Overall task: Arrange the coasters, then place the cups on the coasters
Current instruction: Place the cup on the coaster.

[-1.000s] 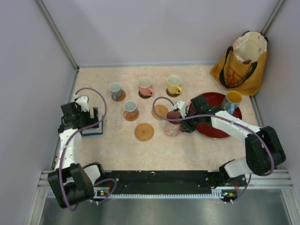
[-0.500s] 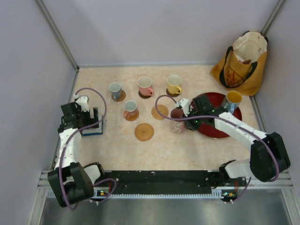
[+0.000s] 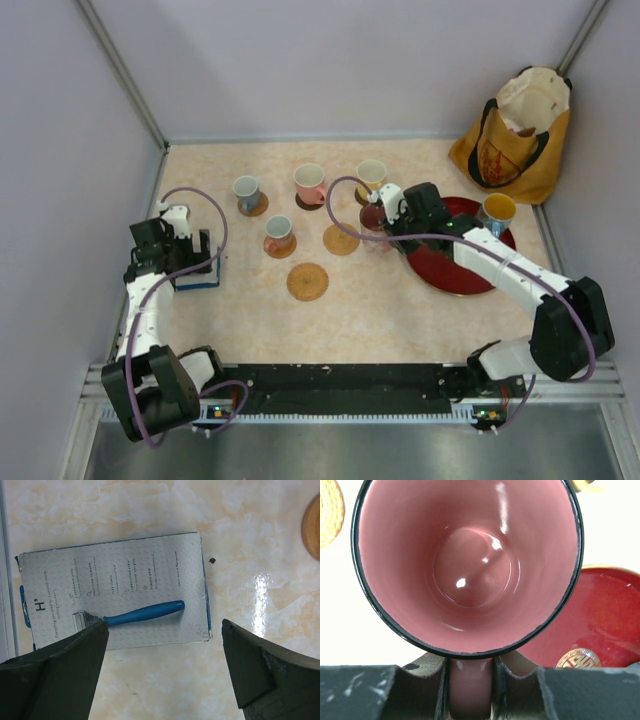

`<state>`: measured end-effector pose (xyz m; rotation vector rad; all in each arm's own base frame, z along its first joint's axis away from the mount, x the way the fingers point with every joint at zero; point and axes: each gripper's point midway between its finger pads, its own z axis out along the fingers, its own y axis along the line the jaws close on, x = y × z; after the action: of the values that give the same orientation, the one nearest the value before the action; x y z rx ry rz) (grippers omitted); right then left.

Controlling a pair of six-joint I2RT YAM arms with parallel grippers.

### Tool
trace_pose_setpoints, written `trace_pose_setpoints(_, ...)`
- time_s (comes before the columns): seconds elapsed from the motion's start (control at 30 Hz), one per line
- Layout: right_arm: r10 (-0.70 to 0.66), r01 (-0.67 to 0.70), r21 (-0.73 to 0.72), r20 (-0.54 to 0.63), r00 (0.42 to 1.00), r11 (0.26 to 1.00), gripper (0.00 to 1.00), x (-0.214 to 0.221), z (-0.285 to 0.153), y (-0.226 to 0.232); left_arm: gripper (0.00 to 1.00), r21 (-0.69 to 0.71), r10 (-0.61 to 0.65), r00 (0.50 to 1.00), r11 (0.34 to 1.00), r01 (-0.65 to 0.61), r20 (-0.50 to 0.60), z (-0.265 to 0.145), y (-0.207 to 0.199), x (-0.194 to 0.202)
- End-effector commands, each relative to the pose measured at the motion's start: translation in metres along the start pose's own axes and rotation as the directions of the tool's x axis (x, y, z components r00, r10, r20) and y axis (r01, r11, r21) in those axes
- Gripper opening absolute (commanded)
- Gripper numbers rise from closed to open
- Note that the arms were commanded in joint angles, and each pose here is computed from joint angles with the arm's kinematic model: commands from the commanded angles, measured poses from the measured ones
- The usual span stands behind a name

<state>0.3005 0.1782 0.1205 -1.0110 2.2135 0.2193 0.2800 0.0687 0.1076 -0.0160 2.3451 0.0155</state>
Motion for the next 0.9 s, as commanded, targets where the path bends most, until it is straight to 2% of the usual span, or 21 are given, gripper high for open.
trace_pose_setpoints(0.0, 0.019, -0.042, 0.077, 0.28, 0.96, 0.996, 0.0, -0.093, -0.015, -0.022, 0.99, 0.03, 0.022, 0.999, 0.999, -0.023, 0.039, -0.002, -0.002, -0.013)
trace_pose_setpoints(0.13, 0.022, -0.042, 0.057, 0.308, 0.951, 0.998, 0.0, -0.109, -0.011, -0.017, 0.99, 0.051, 0.027, 0.999, 0.998, -0.028, 0.038, -0.009, -0.005, -0.021)
trace_pose_setpoints(0.4, -0.003, -0.008, 0.032, 0.346, 0.938, 0.999, 0.0, -0.131, -0.003, 0.003, 0.99, -0.012, 0.016, 0.991, 1.0, -0.015, 0.133, -0.014, 0.001, -0.028)
trace_pose_setpoints(0.5, -0.006, -0.004, 0.027, 0.367, 0.93, 1.0, 0.0, -0.138, 0.002, 0.007, 0.99, -0.072, 0.015, 0.99, 0.997, -0.005, 0.138, -0.013, 0.01, -0.023)
trace_pose_setpoints(0.87, 0.035, -0.043, 0.015, 0.383, 0.923, 0.999, 0.0, -0.139, 0.034, 0.015, 0.99, -0.04, 0.006, 0.993, 0.999, -0.001, 0.119, -0.009, 0.005, -0.017)
